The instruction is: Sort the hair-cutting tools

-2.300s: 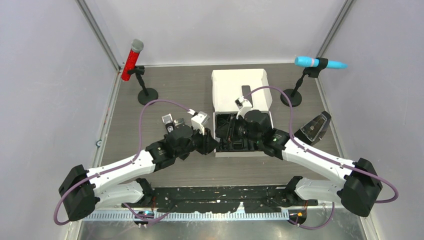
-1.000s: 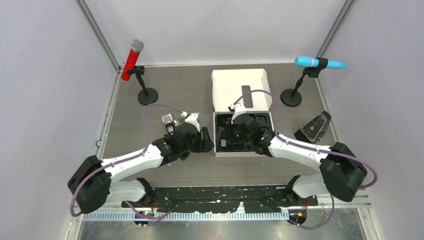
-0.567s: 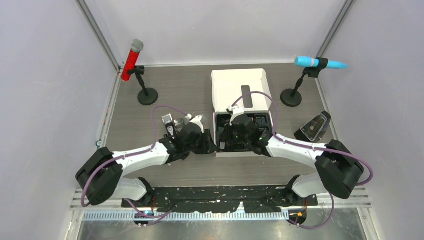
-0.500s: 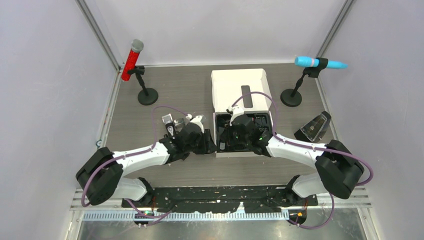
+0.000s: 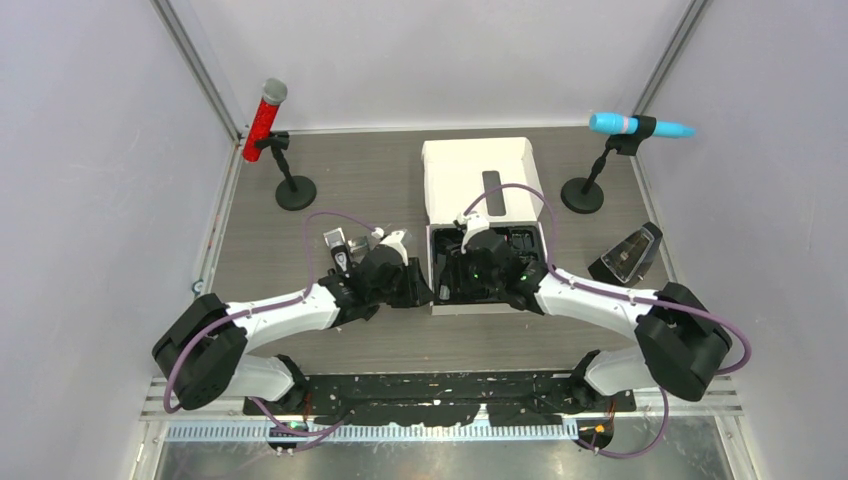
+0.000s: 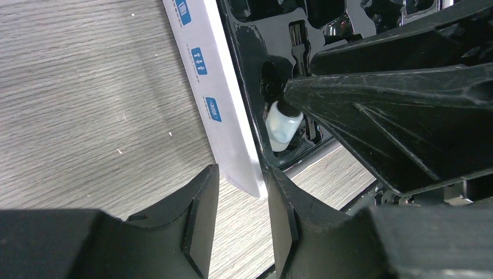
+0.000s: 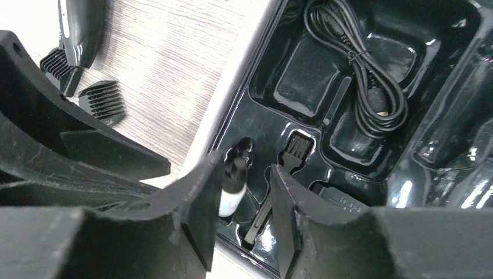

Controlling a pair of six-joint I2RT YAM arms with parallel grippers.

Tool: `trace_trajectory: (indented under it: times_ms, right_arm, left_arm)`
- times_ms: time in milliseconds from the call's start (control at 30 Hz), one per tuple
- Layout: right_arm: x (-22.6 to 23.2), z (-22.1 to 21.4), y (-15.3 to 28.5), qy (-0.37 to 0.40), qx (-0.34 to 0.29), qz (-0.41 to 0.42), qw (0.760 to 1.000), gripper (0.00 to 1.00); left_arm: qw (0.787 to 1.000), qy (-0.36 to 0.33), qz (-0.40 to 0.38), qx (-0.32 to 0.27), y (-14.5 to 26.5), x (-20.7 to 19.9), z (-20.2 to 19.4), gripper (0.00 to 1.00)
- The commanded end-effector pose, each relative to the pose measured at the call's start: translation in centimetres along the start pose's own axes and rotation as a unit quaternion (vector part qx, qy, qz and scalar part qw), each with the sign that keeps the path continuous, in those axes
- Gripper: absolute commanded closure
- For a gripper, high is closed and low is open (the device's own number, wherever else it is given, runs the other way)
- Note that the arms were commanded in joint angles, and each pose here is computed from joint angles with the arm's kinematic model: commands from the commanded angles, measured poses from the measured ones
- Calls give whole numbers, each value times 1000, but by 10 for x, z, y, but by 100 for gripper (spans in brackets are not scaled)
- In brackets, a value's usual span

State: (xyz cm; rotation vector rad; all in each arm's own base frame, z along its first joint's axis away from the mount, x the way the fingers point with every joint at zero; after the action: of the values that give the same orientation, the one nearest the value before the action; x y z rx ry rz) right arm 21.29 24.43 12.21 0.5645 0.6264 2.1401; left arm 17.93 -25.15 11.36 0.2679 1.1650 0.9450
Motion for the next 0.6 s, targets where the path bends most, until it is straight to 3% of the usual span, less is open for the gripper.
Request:
trace_trajectory:
  times_ms: [0,167,433,567]
  right_arm:
    - [0,31,17,18,-54,-10,998,52]
    - [-4,34,29,28,-61,-20,998,51]
    - [0,29,25,30,-48,-7,998,74]
    - [4,29,20,33,-41,1,999,79]
  left_arm:
    - [1000,4,-17,-8,-2,-7,4,62]
    - [1000,4,-18,-6,-3,-8,4,62]
    - [1000,4,-19,-6,-2,-8,4,63]
    - [1000,4,-19,-6,-2,-8,4,63]
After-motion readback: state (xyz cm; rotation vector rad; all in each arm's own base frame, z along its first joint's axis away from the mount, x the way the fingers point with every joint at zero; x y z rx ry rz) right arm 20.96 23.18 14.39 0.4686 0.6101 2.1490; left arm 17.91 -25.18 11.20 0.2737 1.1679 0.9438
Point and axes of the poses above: each gripper's point midway between its finger pads, its own y axis back along the fingers, its own x axis along the line the jaws close on, z = x × y, the point moved 6 cm from there along y, back along the fingers, and after that the axes turned 11 degrees about y, right-handed, at the moved point
